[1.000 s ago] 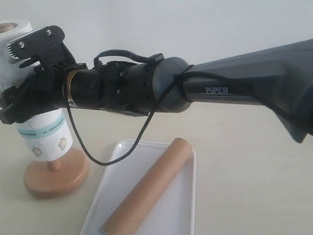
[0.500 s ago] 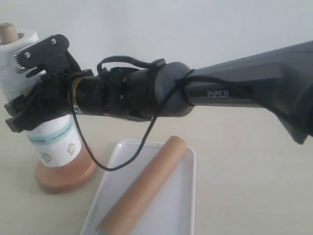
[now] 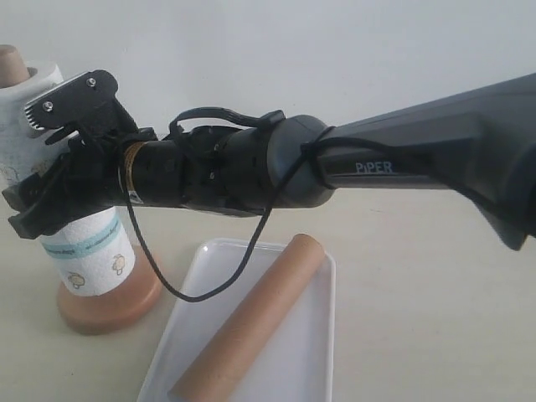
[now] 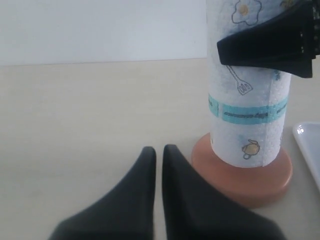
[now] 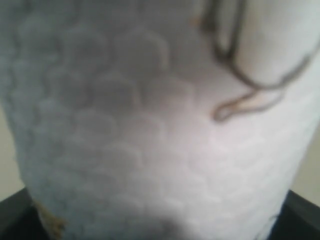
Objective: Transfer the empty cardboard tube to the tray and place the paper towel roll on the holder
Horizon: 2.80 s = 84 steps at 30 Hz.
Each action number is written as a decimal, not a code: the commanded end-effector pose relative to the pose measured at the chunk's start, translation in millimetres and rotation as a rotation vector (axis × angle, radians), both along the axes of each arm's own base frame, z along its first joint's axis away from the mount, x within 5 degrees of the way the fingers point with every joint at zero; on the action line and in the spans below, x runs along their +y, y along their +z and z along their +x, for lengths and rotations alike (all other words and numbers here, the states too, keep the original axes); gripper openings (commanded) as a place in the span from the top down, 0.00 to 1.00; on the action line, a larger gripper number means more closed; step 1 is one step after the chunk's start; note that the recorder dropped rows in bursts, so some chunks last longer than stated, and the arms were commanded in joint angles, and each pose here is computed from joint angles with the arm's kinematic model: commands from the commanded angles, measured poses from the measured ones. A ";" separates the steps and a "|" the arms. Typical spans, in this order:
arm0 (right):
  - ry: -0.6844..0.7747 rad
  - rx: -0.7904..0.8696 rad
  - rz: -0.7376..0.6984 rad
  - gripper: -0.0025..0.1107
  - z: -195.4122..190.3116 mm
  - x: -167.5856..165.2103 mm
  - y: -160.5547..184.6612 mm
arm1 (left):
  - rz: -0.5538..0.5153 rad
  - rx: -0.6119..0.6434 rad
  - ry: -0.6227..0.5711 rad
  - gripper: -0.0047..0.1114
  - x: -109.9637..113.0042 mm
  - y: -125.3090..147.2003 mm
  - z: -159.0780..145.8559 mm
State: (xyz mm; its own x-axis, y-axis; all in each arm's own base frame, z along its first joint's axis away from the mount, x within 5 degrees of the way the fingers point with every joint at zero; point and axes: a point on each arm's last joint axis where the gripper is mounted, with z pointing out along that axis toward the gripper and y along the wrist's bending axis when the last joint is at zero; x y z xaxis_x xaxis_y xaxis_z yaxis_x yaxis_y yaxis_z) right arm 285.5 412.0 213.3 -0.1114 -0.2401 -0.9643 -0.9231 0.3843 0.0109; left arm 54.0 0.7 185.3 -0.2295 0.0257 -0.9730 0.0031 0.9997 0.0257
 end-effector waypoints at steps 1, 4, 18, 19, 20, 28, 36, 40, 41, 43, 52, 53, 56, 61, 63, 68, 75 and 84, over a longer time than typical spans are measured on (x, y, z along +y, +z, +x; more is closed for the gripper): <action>-0.029 0.004 -0.014 0.98 2.6 -2.2 2.7 | -0.013 -0.002 0.003 0.92 -0.1 -0.8 0.1; -0.051 0.025 -0.025 0.86 3.9 -3.2 1.1 | -0.013 -0.002 0.003 0.92 -0.1 -0.8 0.1; -0.094 0.104 0.003 0.25 4.3 -5.3 5.6 | -0.013 -0.002 0.003 0.92 -0.1 -0.8 0.1; -0.099 0.112 0.010 0.25 4.1 -5.9 8.4 | -0.013 -0.002 0.003 0.92 -0.1 -0.8 0.1; -0.110 0.121 0.019 0.25 3.9 -7.2 13.0 | -0.013 -0.002 0.003 0.92 -0.1 -0.8 0.1; -0.291 0.137 -0.085 0.25 -4.5 -20.4 39.1 | -0.013 -0.002 0.003 0.92 -0.1 -0.8 0.1; -0.206 0.055 -0.165 0.25 -56.2 2.9 51.1 | -0.013 -0.002 0.003 0.92 -0.1 -0.8 0.1; -0.231 0.038 -0.229 0.25 -72.8 4.2 55.5 | -0.013 -0.002 0.003 0.92 -0.1 -0.8 0.1; -0.241 0.029 -0.239 0.25 -75.0 2.6 58.9 | -0.013 -0.002 0.003 0.92 -0.1 -0.8 0.1; -0.262 0.018 -0.254 0.25 -75.9 -0.8 63.8 | -0.013 -0.002 0.003 0.92 -0.1 -0.8 0.1; -0.287 -0.010 -0.236 0.25 -72.8 -10.3 81.2 | -0.013 -0.002 0.003 0.92 -0.1 -0.8 0.1; -0.299 -0.011 -0.241 0.25 -72.6 -12.4 83.3 | -0.013 -0.002 0.003 0.92 -0.1 -0.8 0.1; -0.366 -0.009 -0.280 0.25 -70.7 -22.1 89.0 | -0.013 -0.002 0.003 0.92 -0.1 -0.8 0.1; -0.375 0.032 -0.211 0.25 -77.7 -32.4 113.8 | -0.013 -0.002 0.003 0.92 -0.1 -0.8 0.1; -0.334 0.034 -0.143 0.25 -82.4 -32.9 126.7 | -0.013 -0.002 0.003 0.92 -0.1 -0.8 0.1; -0.278 0.013 -0.045 0.25 -89.8 -37.2 150.3 | -0.013 -0.002 0.003 0.92 -0.1 -0.8 0.1; -0.280 -0.042 0.005 0.25 -103.0 -58.7 186.9 | -0.013 -0.002 0.003 0.92 -0.1 -0.8 0.1; -0.332 -0.138 0.028 0.25 -146.9 -124.3 256.6 | -0.013 -0.002 0.003 0.92 -0.1 -0.8 0.1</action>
